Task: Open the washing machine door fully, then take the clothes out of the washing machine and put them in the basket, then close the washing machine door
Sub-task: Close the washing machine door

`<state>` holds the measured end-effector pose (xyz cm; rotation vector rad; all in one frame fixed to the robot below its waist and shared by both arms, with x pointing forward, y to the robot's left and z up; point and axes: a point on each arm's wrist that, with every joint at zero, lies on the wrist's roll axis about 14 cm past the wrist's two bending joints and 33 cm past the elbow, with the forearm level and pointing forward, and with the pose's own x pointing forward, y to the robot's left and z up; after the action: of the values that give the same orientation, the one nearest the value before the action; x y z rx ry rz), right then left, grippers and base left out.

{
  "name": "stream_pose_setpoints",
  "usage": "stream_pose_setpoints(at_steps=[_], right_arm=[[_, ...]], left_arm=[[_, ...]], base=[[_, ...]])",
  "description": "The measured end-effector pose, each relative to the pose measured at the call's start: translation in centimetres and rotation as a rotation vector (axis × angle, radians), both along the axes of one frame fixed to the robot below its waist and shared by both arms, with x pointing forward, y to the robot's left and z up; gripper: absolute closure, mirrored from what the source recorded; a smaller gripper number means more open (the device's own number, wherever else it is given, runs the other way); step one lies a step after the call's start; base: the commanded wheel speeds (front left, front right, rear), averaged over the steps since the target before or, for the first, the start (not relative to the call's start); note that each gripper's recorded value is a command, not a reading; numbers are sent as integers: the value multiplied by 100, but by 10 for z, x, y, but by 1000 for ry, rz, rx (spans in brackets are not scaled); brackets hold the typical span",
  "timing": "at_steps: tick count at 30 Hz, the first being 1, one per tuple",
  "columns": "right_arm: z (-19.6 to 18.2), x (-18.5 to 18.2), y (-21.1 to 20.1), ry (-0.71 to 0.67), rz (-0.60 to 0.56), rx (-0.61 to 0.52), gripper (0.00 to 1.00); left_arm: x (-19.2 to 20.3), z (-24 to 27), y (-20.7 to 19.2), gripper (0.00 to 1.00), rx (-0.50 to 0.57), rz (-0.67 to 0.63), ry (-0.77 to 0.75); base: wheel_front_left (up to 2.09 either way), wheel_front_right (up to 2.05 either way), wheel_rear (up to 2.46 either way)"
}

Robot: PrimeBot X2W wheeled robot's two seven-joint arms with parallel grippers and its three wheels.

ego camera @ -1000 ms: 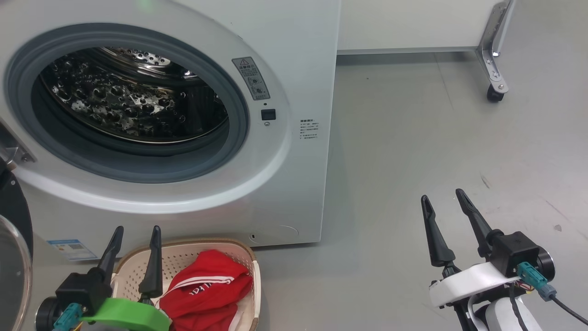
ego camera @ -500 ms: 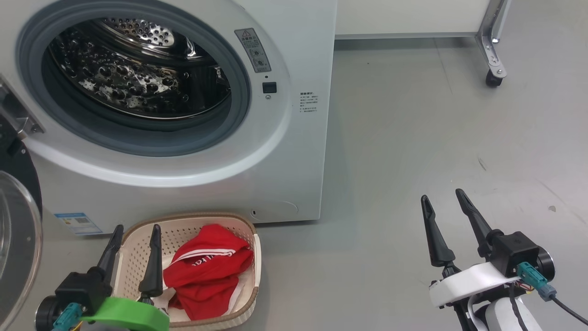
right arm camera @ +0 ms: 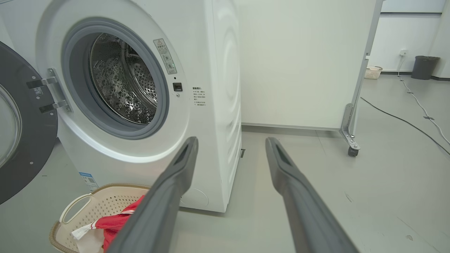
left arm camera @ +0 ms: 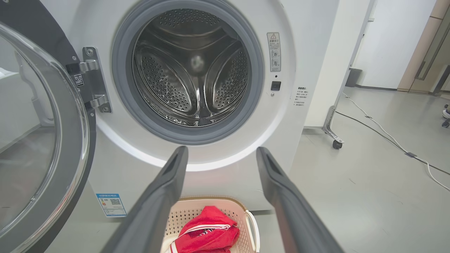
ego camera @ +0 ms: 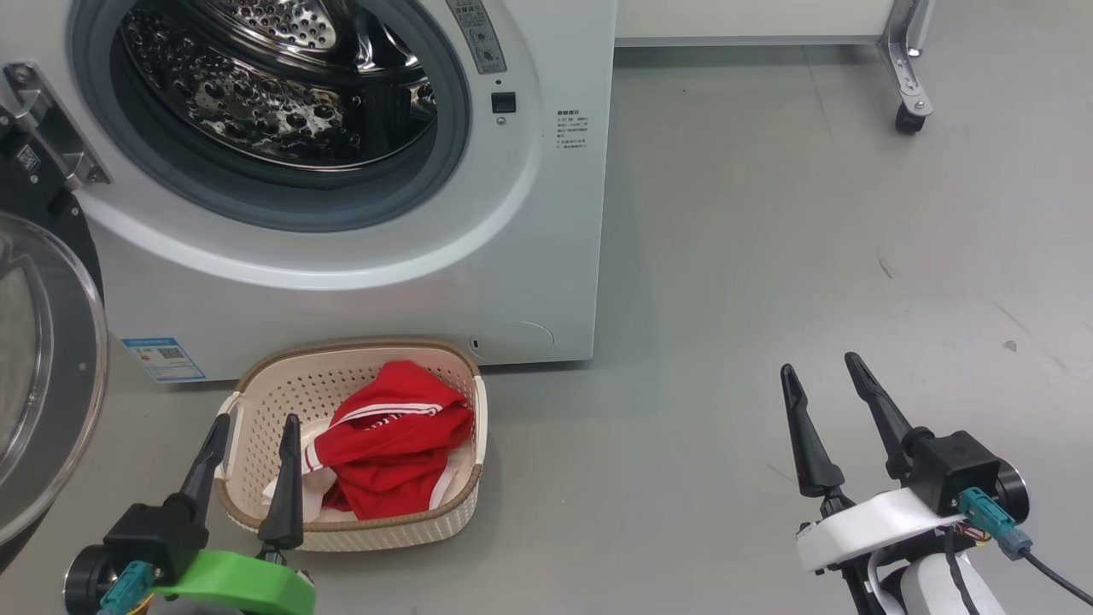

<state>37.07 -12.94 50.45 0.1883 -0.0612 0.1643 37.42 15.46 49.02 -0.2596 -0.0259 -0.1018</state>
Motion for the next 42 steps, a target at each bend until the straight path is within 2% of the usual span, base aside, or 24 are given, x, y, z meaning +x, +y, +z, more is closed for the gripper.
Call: stream_pose_setpoints(at_steps=[18, 42], right_arm=[[1, -1, 5, -1, 13, 13, 0], [-1, -2, 5, 5, 13, 16, 0]], left_arm=[[-2, 4, 2, 0, 9, 5, -11], [-1, 4, 2, 0, 9, 5, -12]], base=[[-71, 71, 0], [-6, 6, 0]])
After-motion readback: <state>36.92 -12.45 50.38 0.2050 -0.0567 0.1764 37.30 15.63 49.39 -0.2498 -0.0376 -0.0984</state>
